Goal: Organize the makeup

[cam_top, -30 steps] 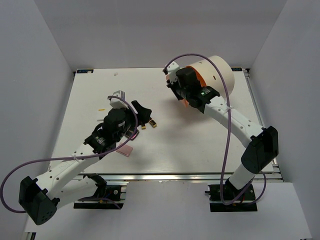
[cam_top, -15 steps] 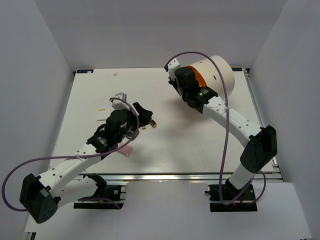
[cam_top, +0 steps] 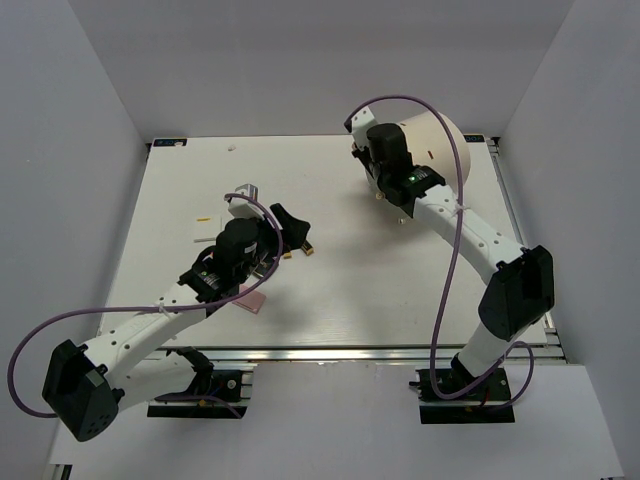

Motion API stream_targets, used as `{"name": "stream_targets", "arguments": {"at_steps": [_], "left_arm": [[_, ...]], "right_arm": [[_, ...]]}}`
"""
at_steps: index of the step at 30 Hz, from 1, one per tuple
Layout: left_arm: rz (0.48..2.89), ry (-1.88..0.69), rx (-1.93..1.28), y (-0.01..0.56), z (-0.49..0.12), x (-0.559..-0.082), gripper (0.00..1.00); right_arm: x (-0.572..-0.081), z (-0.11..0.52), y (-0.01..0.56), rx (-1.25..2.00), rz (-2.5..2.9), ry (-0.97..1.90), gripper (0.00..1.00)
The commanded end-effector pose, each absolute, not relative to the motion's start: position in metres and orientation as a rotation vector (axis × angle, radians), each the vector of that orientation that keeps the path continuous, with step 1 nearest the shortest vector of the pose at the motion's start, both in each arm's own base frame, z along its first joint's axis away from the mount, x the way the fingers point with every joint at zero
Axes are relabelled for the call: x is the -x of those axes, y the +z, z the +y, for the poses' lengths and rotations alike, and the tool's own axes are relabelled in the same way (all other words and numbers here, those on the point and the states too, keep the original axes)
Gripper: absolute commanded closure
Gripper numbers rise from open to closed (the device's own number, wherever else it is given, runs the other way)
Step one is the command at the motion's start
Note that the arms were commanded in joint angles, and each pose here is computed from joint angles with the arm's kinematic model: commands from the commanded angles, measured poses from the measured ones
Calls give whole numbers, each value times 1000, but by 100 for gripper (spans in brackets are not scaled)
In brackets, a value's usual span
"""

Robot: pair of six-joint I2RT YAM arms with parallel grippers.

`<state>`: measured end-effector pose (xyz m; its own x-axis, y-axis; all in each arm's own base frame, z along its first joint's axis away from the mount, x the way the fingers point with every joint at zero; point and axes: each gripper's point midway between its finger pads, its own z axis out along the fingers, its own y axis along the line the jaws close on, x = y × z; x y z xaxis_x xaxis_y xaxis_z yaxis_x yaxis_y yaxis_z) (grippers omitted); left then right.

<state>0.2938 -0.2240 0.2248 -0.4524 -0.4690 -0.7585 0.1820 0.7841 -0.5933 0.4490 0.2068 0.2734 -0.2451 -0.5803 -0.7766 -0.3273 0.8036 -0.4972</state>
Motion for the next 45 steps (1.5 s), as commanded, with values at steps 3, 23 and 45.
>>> {"name": "stream_targets", "arguments": {"at_steps": [3, 23, 45], "left_arm": [[1851, -815, 215, 244, -233, -298, 7], [1865, -830, 211, 240, -237, -298, 7], [1864, -900, 168, 241, -257, -304, 7]], "right_arm": [[-457, 204, 314, 672, 1722, -310, 78], [-410, 246, 271, 1123, 1721, 27, 70], [-479, 167, 244, 849, 1896, -382, 80]]}}
